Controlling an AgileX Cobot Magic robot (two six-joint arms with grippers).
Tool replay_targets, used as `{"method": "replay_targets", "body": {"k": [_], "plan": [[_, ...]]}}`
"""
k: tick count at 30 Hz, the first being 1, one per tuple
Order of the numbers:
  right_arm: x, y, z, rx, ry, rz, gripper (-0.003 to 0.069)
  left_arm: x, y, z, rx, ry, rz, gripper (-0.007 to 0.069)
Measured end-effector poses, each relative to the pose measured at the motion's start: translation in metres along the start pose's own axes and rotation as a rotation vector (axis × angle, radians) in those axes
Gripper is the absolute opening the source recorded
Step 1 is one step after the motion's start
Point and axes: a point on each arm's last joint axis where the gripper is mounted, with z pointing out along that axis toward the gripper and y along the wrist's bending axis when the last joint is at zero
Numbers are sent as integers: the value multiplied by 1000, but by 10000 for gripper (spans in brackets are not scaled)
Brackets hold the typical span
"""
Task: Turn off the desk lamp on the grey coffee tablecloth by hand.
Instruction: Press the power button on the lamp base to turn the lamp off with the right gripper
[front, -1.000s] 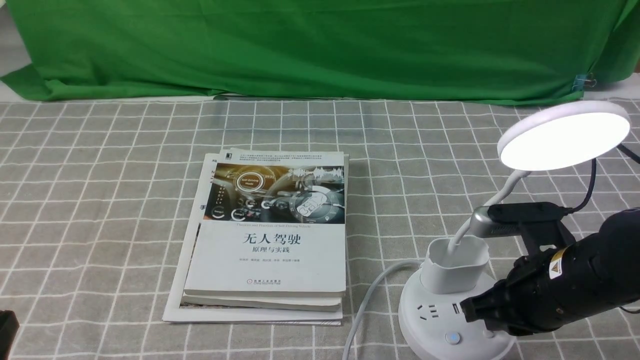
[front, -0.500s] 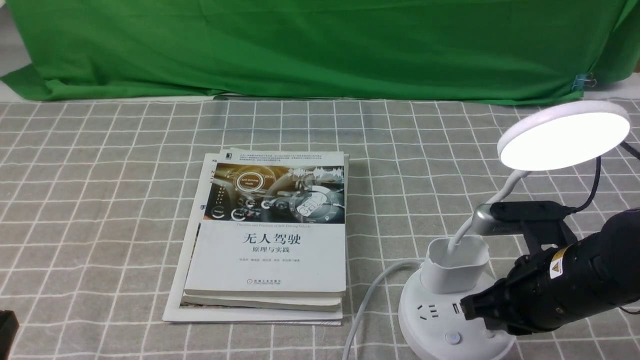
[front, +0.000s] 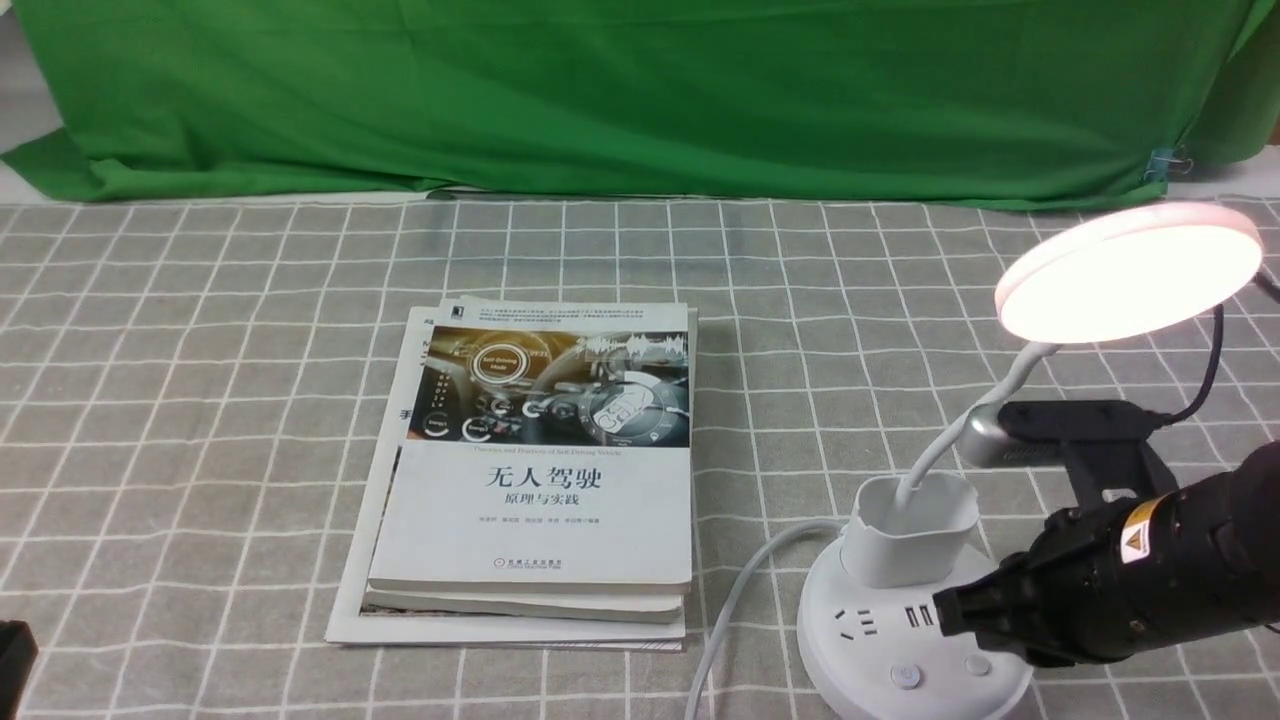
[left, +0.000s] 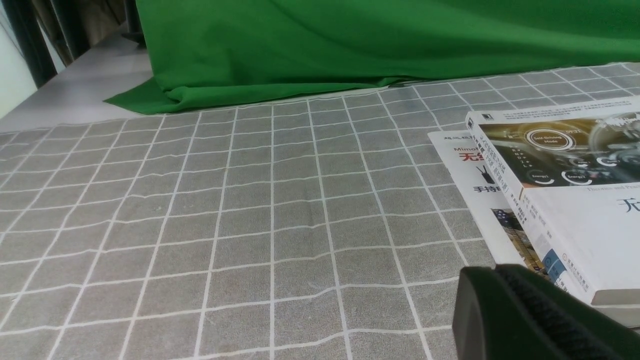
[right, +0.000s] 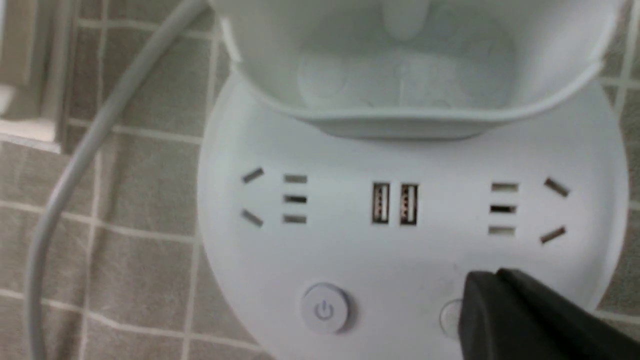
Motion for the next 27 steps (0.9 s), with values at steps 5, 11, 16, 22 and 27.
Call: {"method": "replay_targets", "body": {"k": [5,11,16,22,27], "plan": [[-1,1,-12,-11,-39,12,27,0,0,0,0,0,0,1],[13,-5,14,15,39,28,32,0,0,0,0,0,0,1],[10,-5,28,9,9,56,34,0,0,0,0,0,0,1],[9,-5,24,0,-14,64,34,0,0,0,0,0,0,1],[19,-5,8,-3,12,65,34,0,0,0,0,0,0,1]]}}
